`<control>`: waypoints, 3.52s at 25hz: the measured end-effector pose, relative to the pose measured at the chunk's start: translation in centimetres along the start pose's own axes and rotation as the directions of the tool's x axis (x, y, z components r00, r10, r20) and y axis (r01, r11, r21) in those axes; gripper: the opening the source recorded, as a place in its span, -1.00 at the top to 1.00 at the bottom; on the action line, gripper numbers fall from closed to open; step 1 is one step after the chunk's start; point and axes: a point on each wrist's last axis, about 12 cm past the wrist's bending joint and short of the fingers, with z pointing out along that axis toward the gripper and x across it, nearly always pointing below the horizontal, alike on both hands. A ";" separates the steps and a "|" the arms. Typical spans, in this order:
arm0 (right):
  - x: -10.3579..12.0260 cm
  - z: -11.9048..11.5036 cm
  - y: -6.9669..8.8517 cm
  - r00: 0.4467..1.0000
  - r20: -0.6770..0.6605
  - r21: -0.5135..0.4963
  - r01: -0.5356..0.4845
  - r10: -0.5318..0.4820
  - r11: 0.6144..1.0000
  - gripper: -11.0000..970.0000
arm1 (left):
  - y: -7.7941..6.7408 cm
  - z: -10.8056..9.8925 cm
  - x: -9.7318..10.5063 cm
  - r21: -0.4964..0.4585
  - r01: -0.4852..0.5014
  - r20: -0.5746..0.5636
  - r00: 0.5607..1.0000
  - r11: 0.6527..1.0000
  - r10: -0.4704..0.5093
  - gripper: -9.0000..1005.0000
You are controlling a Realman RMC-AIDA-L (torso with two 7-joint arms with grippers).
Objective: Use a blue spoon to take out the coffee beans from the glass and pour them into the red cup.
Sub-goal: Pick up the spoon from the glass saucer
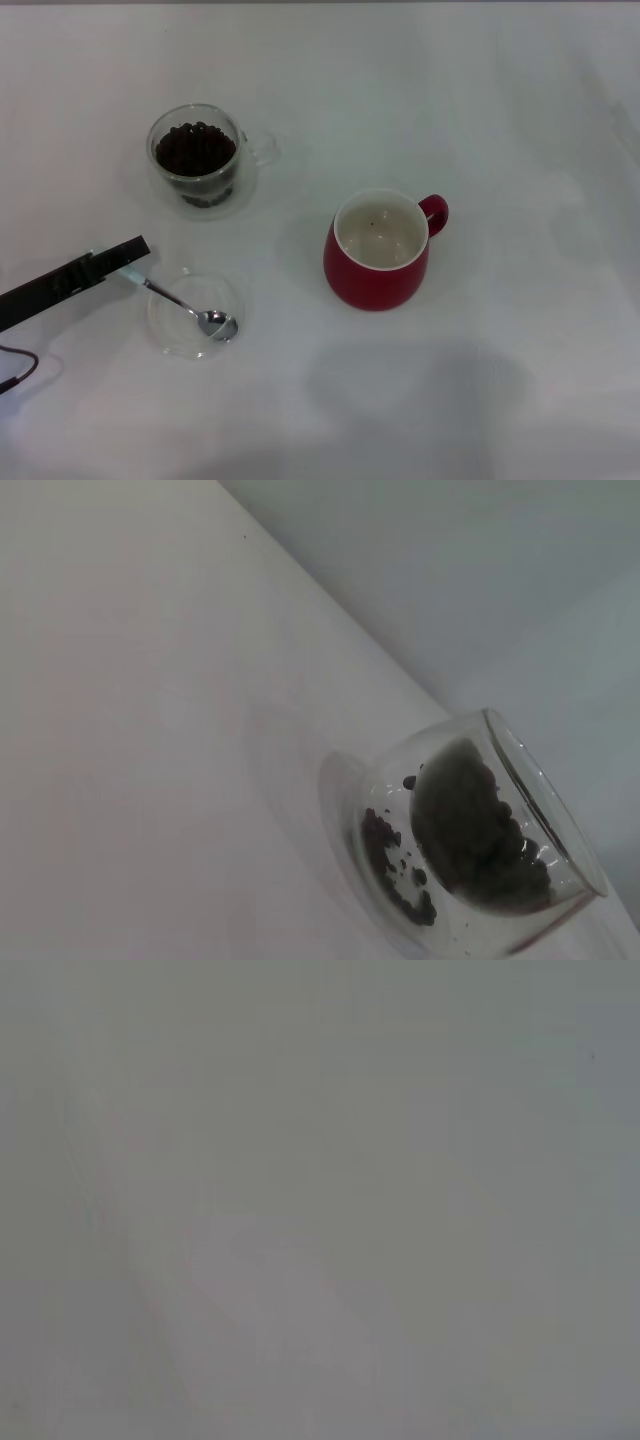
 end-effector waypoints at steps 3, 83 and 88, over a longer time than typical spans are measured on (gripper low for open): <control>0.0 -0.1 -0.1 1.000 -0.001 0.003 -0.001 0.001 1.000 -0.81 | 0.0 0.0 -0.1 0.001 0.002 0.009 1.000 1.000 -0.002 0.56; -0.6 -0.8 -0.2 0.998 0.061 -0.005 -0.008 0.008 1.000 -0.81 | -0.6 -1.3 4.8 0.058 0.121 0.171 0.977 0.991 -0.129 0.29; -0.7 -0.8 -0.2 0.998 0.061 -0.005 -0.007 0.007 1.000 -0.81 | -0.6 -1.4 4.7 0.064 0.125 0.178 0.975 0.990 -0.134 0.62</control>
